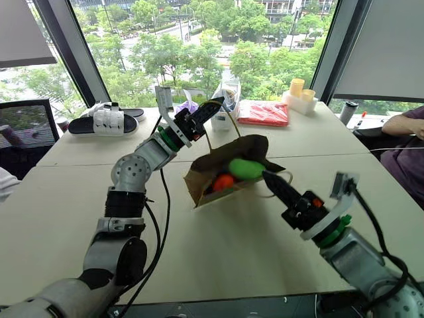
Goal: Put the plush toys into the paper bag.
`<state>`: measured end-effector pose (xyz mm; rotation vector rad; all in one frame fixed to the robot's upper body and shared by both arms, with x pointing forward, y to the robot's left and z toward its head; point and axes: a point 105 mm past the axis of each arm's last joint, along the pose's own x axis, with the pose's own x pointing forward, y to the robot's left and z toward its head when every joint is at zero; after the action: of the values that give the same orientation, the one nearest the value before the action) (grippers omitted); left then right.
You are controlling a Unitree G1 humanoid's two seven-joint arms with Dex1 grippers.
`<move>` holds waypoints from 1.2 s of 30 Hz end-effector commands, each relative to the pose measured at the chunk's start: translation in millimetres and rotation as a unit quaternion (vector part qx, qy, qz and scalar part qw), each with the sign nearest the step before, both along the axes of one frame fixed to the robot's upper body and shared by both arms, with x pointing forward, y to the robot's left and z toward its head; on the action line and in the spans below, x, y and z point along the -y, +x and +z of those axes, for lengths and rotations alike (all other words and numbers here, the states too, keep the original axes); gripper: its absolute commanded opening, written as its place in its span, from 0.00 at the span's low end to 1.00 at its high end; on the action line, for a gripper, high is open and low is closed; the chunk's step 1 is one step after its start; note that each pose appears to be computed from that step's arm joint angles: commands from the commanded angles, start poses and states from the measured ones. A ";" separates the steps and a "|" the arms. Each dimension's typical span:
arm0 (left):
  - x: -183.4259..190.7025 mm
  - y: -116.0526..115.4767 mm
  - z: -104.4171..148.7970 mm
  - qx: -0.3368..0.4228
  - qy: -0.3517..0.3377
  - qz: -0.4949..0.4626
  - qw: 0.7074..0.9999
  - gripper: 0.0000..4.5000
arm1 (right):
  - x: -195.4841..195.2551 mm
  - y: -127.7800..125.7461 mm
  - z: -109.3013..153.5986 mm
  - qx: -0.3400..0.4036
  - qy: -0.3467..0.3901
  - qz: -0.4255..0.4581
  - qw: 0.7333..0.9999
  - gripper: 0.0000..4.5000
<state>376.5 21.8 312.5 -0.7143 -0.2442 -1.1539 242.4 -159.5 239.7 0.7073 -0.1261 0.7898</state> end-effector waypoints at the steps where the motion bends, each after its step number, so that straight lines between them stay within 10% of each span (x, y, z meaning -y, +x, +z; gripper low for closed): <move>1: 5.7 9.9 -9.1 0.026 0.061 0.027 0.997 0.00 | -1.2 1.6 16.2 0.021 0.014 0.011 1.000 0.01; 8: 10.7 24.5 -37.5 -0.007 0.095 0.026 0.995 0.06 | -5.3 12.7 1.9 -0.007 0.003 0.012 1.000 0.06; 18: -11.6 32.9 -41.0 -0.037 0.075 0.025 0.996 0.99 | -9.6 14.7 -9.9 -0.015 -0.019 0.006 1.000 1.00; 32: -99.5 17.7 -62.1 0.055 0.243 0.020 0.968 0.99 | -45.2 21.6 -56.5 -0.052 -0.121 0.057 0.990 1.00; 36: -106.3 15.4 -71.6 0.054 0.268 0.022 0.962 1.00 | -54.7 27.9 -60.2 -0.047 -0.129 0.071 0.988 0.70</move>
<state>394.9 128.6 231.9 -0.2259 0.0063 -1.1371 271.6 -110.1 173.5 0.5261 0.1402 0.8535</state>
